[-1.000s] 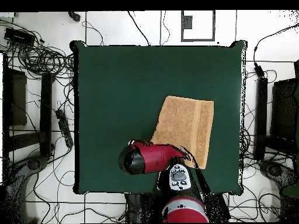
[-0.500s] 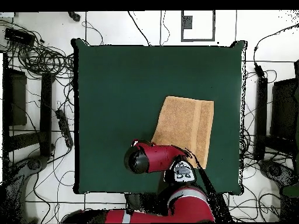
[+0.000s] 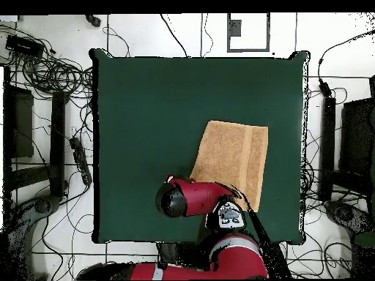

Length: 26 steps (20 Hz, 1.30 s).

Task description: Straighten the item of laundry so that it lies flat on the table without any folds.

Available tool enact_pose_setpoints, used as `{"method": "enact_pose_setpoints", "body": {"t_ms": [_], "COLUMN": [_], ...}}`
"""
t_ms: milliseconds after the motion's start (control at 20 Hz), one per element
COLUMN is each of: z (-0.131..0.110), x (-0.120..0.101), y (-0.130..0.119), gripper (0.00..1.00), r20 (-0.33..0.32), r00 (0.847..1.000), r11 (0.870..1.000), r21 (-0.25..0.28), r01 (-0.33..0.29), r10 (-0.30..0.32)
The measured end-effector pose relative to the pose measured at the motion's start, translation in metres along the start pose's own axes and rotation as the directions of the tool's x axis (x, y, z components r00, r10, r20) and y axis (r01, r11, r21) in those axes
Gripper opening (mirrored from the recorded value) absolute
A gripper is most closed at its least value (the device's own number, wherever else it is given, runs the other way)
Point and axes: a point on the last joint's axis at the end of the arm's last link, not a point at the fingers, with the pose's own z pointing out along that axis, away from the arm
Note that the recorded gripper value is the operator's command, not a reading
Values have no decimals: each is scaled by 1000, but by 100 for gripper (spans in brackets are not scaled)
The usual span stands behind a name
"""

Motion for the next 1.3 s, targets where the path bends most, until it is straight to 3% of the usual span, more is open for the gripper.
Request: {"method": "enact_pose_setpoints", "body": {"t_ms": [600,950,1050,1300], "z": [-8,-24,-33,-45], "x": [-12,-51,-76,-114], "y": [-7,-35,-52,-75], "gripper": [100,100,100,100], "r20": [23,87,130,196], "r00": [1000,993,985,968], "r11": [1000,997,993,988], "r21": [-2,-5,-8,-17], "r01": [-20,-80,-114,-156], "r10": [20,80,114,156]}}
